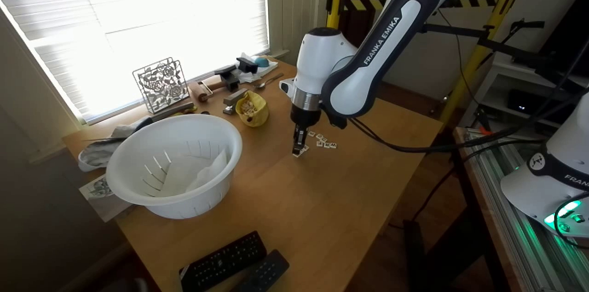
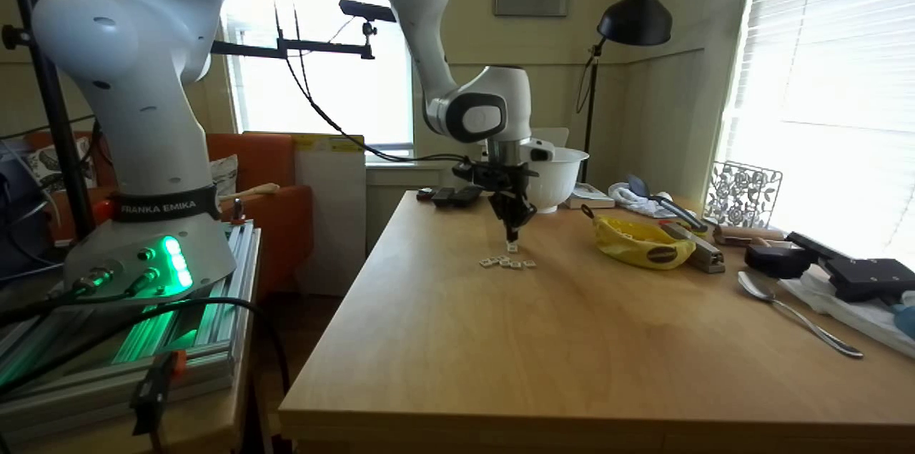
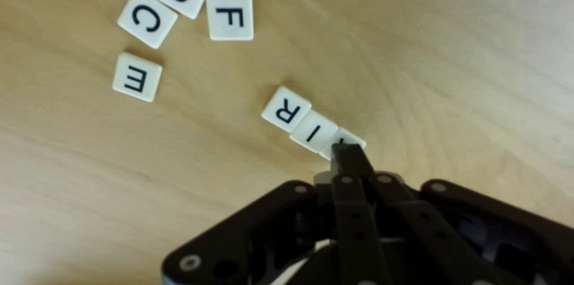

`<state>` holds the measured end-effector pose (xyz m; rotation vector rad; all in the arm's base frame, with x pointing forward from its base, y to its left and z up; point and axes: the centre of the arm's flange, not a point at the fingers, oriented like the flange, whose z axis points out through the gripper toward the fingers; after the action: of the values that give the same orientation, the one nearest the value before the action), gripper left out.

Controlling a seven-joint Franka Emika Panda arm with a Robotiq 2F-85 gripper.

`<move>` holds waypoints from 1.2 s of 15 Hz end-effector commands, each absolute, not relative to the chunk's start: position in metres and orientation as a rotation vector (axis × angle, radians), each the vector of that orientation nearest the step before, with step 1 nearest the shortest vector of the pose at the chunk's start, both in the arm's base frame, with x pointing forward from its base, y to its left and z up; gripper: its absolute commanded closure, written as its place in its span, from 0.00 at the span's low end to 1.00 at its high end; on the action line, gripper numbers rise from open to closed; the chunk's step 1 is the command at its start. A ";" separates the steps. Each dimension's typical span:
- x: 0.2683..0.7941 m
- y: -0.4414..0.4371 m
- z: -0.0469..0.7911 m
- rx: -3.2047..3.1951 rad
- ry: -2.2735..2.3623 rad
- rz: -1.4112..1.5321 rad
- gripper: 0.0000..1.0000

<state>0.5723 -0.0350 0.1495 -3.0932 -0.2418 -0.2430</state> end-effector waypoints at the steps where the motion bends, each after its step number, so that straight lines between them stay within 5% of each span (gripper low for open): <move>1: 0.574 -0.036 0.161 -3.090 -0.180 -0.248 1.00; 6: 0.574 -0.040 0.173 -3.111 -0.081 -0.247 0.99; 7: 0.573 -0.041 0.176 -3.115 -0.059 -0.241 0.74; 10: 0.571 -0.045 0.187 -3.121 0.025 -0.212 0.60; 18: 0.563 -0.049 0.211 -3.110 0.209 -0.110 0.04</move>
<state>0.5724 -0.0524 0.1962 -3.1201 0.1248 -0.1511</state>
